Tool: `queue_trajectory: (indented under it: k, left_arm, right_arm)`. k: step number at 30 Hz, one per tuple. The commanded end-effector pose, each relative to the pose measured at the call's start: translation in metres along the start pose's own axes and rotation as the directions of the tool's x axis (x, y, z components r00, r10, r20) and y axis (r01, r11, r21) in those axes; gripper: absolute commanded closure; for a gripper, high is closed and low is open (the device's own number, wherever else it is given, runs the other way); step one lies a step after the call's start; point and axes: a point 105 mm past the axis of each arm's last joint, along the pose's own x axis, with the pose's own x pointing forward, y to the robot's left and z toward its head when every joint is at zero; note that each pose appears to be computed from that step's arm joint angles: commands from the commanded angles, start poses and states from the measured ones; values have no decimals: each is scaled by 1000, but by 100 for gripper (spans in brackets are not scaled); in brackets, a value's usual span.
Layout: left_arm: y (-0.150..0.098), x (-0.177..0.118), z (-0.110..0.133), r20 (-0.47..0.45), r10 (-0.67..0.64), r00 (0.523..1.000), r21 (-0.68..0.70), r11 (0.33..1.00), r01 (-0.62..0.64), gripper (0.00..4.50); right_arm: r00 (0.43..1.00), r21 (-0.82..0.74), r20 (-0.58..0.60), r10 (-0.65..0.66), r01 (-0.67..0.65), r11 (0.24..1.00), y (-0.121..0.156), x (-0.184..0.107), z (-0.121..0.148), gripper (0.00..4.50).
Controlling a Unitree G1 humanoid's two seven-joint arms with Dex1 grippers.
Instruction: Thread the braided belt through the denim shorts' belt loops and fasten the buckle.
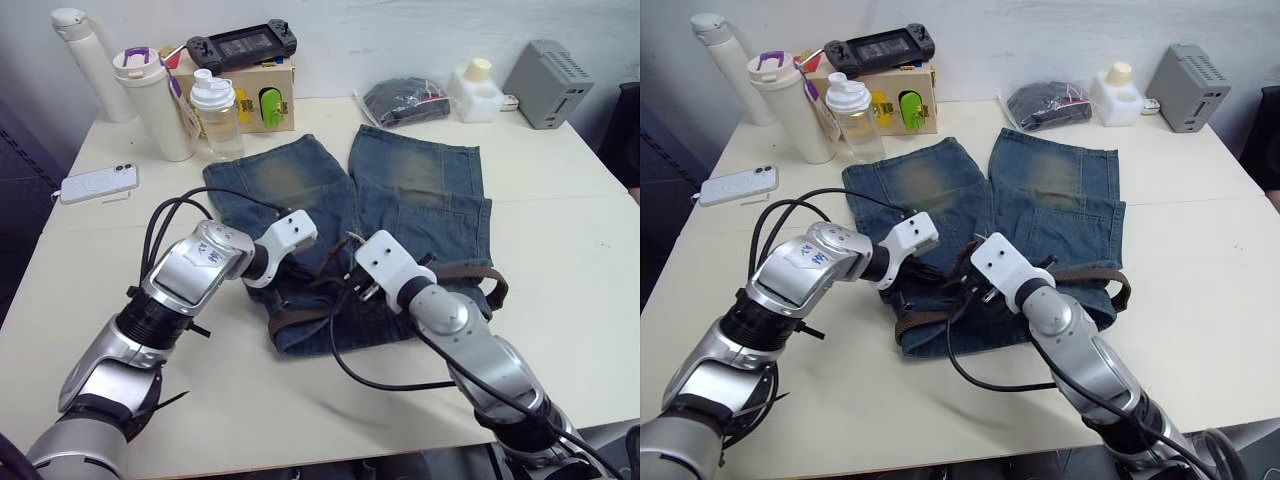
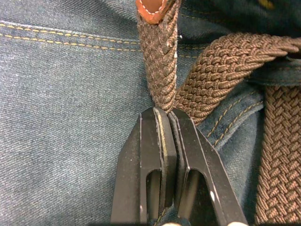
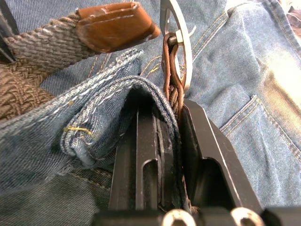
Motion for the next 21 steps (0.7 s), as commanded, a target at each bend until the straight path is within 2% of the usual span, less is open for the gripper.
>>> queue_trajectory:
  k: [1,8,14,21]
  left_arm:
    - [-5,-2,13,28,4,1000,60,998,-5,450]
    - [-4,-3,21,63,16,998,42,999,-18,450]
    - [-10,0,33,108,11,994,18,1000,-13,450]
    - [-18,4,45,142,7,990,52,999,-15,450]
  right_arm:
    - [998,-35,61,-21,23,999,-4,-5,17,449]
    - [1000,-123,5,30,-29,992,5,-4,7,449]
    - [988,-204,-65,142,-152,967,25,-6,-9,449]
    - [982,-211,-85,166,-180,961,28,-6,-12,449]
